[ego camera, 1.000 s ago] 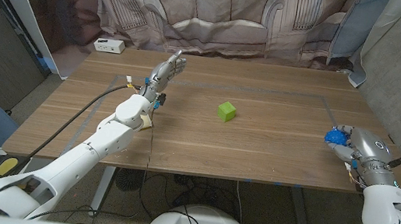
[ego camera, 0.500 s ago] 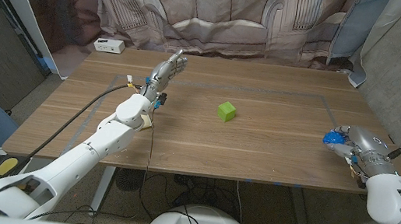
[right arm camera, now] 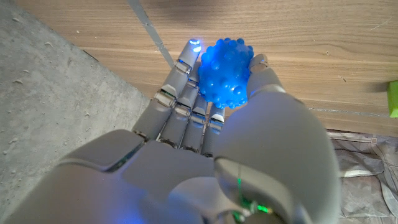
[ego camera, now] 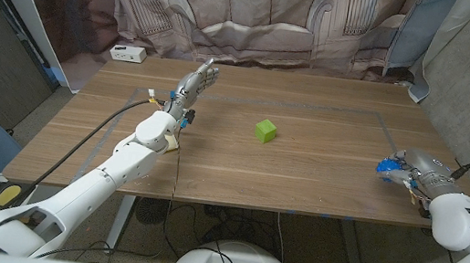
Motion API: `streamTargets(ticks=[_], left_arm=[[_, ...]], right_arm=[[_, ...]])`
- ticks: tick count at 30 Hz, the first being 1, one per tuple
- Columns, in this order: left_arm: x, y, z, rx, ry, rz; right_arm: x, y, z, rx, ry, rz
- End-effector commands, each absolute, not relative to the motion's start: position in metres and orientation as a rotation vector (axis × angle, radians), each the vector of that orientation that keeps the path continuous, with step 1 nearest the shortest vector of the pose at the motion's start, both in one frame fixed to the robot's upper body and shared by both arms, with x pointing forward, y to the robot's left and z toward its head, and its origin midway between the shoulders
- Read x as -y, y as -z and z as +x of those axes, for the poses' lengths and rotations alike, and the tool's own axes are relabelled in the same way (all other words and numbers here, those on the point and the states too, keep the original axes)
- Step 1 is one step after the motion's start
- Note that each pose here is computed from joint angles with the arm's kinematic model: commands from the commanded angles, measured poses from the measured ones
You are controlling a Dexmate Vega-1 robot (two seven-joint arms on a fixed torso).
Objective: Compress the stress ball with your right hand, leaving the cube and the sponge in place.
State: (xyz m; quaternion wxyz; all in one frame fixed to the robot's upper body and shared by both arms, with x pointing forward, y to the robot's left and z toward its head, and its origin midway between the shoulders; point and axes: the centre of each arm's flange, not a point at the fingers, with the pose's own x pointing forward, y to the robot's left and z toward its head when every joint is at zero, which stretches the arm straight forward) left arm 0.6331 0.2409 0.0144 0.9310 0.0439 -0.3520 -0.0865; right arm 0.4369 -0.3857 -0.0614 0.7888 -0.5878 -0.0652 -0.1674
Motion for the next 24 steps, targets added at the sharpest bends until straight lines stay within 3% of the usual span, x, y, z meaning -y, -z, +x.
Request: streamTargets(ticks=[1, 24], left_arm=[[-0.241, -0.015, 0.631, 0.729, 0.178, 0.089], [-0.241, -0.014, 0.63, 0.723, 0.176, 0.091]], right_arm=[[0.396, 0.072, 0.45, 0.088, 0.359, -1.255], [0.399, 0.091, 0.474, 0.082, 0.326, -1.261]])
